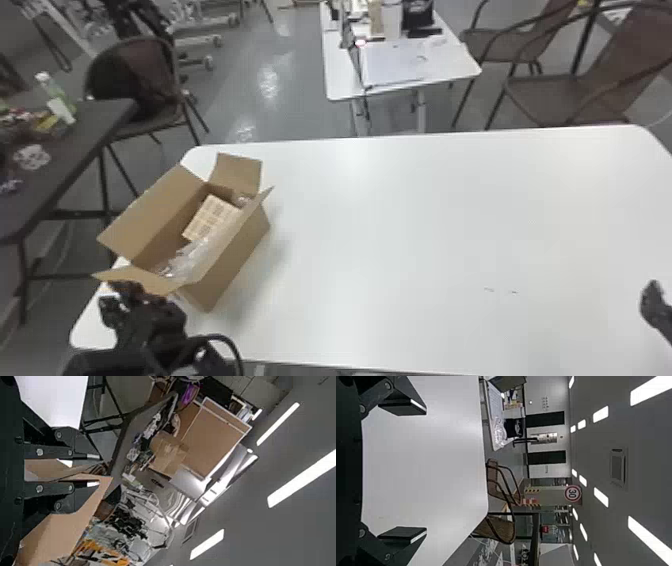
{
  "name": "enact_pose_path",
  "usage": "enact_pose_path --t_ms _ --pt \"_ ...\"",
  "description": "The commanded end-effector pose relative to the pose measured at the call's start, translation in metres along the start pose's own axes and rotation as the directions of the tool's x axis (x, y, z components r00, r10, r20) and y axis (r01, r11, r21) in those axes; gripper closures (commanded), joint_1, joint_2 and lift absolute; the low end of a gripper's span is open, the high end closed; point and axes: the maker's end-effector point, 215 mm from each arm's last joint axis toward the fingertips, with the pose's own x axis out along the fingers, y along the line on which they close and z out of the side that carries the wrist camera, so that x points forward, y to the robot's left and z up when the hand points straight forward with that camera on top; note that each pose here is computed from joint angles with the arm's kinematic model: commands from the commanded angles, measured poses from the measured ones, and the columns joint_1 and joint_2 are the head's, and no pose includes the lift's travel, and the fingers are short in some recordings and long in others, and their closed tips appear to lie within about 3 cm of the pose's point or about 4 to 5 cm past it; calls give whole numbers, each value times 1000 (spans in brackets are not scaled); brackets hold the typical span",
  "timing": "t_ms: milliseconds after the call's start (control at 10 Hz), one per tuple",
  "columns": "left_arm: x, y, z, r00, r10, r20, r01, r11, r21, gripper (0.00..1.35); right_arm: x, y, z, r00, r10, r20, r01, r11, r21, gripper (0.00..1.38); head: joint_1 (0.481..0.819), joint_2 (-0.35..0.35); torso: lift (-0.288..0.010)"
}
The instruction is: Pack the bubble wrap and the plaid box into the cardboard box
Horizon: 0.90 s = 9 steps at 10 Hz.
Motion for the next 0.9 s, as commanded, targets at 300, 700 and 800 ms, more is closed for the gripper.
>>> enact_pose_path --t_ms 300,700,800 --pt "-4 -46 49 977 -156 144 145 986 83 140 1 5 11 1000 15 11 -15 999 -41 222 695 234 -118" --pt "-70 -139 8 806 -564 -179 591 767 247 288 -7 32 37 999 43 7 -42 998 -46 222 695 125 -118" --pt "-94 -144 -19 723 -621 -301 688 684 242 282 -10 44 38 998 61 -6 -61 997 -41 222 695 93 -118"
